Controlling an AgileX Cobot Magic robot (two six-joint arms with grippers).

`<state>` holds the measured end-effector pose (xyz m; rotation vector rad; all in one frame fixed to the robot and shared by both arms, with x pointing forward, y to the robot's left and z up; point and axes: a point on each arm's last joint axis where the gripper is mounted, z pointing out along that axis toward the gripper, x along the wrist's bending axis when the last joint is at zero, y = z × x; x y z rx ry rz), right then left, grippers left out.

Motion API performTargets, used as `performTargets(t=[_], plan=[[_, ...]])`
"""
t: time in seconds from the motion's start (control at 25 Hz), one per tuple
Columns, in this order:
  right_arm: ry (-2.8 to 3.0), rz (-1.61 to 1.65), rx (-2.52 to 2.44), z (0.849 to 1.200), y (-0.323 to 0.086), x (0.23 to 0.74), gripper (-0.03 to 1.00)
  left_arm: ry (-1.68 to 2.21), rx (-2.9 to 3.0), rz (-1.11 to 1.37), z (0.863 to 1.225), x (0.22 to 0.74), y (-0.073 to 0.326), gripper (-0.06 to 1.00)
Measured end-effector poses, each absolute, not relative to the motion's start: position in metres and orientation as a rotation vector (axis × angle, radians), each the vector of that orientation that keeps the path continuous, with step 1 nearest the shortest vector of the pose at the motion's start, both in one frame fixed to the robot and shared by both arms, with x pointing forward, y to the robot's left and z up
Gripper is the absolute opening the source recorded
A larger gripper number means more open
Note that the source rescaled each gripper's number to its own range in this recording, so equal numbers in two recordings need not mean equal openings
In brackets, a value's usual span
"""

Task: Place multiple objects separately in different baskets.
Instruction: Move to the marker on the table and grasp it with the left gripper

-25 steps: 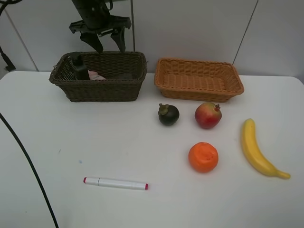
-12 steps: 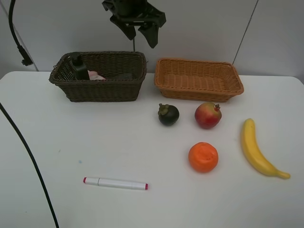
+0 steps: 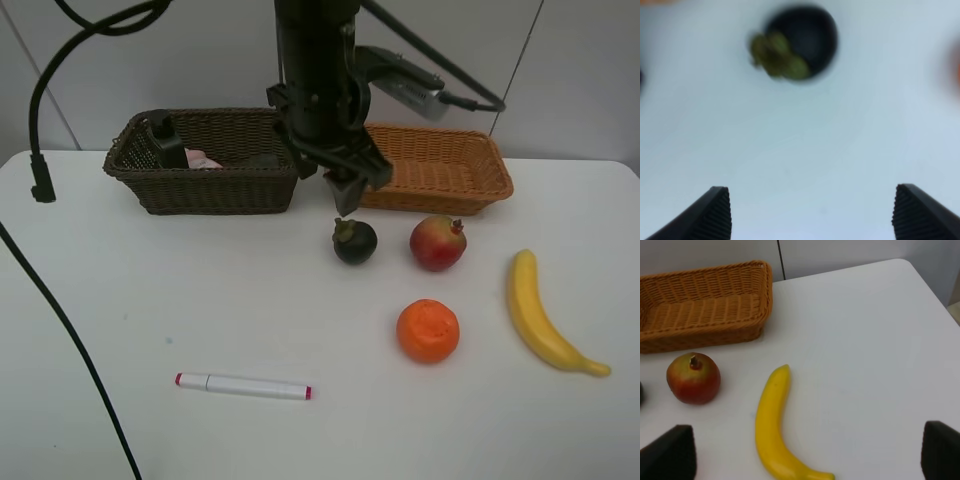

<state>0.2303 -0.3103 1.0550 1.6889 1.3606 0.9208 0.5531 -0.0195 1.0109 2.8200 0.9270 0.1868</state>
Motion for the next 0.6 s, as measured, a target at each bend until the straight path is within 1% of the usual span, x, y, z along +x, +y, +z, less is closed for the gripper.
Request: performTargets(t=[0.4,0.6], plan=[[1.361,0.921,1.689,1.055,-0.31,0.23,0.99,0.837,3.077,-0.105,0.965,0.462,-0.004,0.81],[1.361,0.921,1.689,1.055,-0.31,0.23,0.99,0.812,3.193,-0.199,0.94,0.44,0.015,0.81]])
